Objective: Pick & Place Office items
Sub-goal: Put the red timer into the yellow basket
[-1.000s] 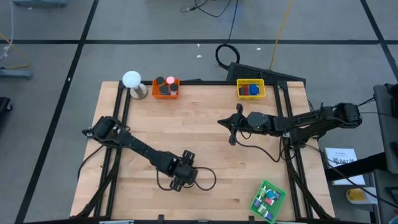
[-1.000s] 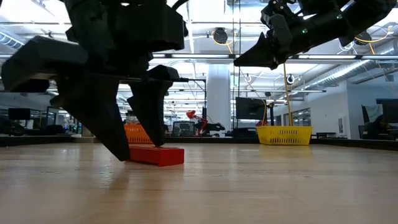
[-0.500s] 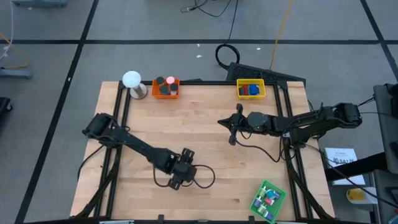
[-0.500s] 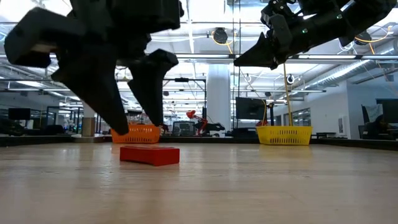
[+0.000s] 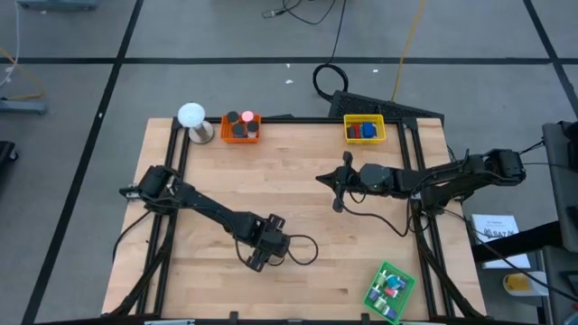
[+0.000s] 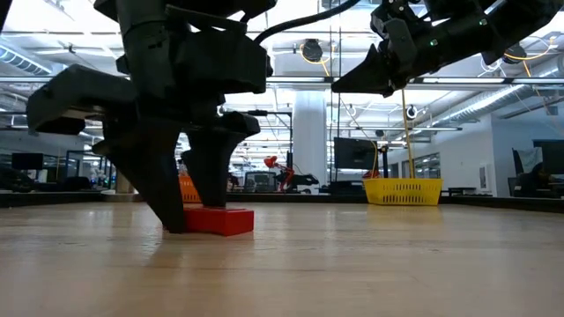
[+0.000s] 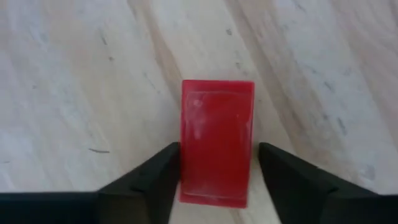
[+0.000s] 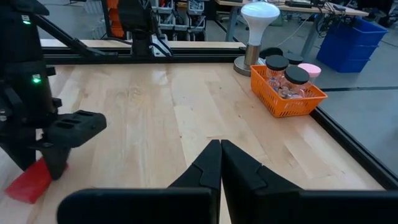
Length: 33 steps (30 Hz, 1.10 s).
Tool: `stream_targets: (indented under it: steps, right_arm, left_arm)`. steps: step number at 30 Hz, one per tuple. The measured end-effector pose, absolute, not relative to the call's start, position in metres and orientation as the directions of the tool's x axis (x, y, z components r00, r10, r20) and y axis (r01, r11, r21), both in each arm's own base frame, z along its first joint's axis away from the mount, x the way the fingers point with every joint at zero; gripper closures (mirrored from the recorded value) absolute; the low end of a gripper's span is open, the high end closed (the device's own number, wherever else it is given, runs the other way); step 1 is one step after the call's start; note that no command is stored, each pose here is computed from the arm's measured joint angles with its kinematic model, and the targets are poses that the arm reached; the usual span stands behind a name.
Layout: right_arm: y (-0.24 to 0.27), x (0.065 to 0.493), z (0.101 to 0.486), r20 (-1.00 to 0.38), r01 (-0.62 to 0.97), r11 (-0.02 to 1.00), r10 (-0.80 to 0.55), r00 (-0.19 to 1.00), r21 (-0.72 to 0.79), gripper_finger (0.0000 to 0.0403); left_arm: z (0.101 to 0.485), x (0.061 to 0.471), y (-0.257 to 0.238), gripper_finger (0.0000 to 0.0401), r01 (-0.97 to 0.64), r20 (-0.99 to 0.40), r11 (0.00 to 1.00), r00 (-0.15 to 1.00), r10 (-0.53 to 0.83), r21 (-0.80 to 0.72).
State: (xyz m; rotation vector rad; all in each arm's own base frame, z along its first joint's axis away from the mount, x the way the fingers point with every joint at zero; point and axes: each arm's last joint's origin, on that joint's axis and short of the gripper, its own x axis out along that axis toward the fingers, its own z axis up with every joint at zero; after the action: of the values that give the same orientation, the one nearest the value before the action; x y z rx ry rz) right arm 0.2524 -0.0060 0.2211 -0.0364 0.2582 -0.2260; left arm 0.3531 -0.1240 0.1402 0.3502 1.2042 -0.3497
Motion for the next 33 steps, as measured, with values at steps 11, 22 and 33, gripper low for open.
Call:
stream_targets:
  steps: [11,22,33]
  right_arm:
    - [-0.001,0.244,0.227,-0.268,0.204,0.976,-0.217,0.939,-0.076,0.0403]
    - [0.012,0.182,0.232,-0.233,0.524,0.842,-0.539,0.809,-0.13,0.0403]
    - [0.009,0.163,0.229,-0.129,0.532,0.845,-0.534,0.835,-0.056,0.0403]
  left_arm:
    - [0.148,0.371,-0.1,0.0252,0.401,-0.891,0.906,0.45,-0.064,0.137]
    - [0.178,0.424,0.001,0.0252,0.085,-0.543,0.979,0.84,0.03,0.187]
    - [0.161,0.447,0.073,0.0252,-0.081,-0.521,0.994,0.847,0.108,0.075]
